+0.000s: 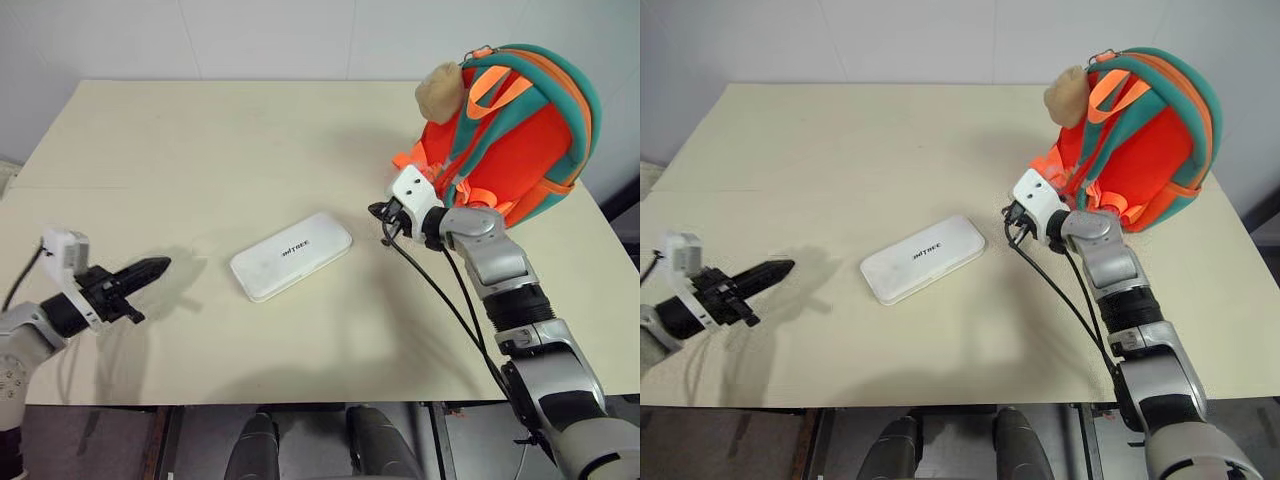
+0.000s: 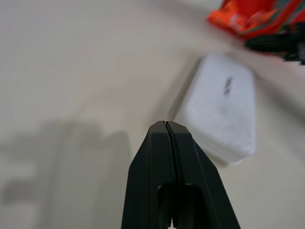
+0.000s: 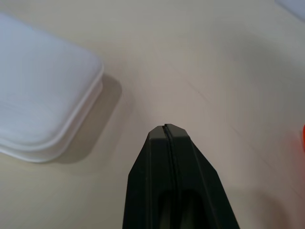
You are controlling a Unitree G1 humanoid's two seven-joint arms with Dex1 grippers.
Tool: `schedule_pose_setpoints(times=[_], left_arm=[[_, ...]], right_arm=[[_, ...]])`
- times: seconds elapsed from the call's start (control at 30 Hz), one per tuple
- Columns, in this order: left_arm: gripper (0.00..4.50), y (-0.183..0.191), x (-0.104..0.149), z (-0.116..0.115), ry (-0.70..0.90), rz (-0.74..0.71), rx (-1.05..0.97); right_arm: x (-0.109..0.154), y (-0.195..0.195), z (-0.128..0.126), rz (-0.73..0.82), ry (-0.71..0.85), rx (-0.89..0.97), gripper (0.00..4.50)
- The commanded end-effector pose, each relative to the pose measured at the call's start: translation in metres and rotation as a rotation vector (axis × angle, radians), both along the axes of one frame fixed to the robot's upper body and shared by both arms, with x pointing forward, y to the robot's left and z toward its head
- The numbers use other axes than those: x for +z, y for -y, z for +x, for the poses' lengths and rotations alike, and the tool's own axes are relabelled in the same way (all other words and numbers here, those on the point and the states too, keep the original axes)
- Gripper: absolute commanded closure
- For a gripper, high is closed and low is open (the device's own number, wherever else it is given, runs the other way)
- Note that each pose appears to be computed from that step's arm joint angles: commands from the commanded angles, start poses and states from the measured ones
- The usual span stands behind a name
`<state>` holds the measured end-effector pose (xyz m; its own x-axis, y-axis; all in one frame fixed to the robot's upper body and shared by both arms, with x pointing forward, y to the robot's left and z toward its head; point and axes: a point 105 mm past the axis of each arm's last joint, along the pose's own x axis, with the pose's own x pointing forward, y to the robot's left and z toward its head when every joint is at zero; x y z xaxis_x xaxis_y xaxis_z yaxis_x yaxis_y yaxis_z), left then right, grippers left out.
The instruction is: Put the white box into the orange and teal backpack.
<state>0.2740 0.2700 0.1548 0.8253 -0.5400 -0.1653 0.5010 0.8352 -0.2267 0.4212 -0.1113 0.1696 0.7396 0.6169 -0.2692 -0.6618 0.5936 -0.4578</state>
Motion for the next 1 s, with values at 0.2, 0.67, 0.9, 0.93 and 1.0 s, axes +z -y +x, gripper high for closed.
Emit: schedule_pose_setpoints(times=[0.2, 0.67, 0.9, 0.93, 1.0], left_arm=[[4.49, 0.036, -0.009, 0.007, -0.069, -0.089, -0.100], [4.49, 0.066, -0.032, 0.004, -0.230, -0.136, -0.224], [4.49, 0.074, -0.031, 0.014, -0.177, -0.148, -0.230], [4.49, 0.074, -0.031, 0.015, -0.170, -0.147, -0.229], [4.49, 0.075, -0.029, 0.017, -0.157, -0.140, -0.231]], right_arm=[[-0.006, -0.015, 0.009, -0.066, -0.016, 0.020, 4.50], [-0.002, -0.034, 0.004, -0.049, -0.013, 0.075, 4.50], [-0.005, -0.046, -0.012, -0.059, -0.042, 0.170, 4.50], [-0.006, -0.047, -0.014, -0.064, -0.047, 0.181, 4.50], [-0.007, -0.048, -0.018, -0.070, -0.054, 0.195, 4.50]])
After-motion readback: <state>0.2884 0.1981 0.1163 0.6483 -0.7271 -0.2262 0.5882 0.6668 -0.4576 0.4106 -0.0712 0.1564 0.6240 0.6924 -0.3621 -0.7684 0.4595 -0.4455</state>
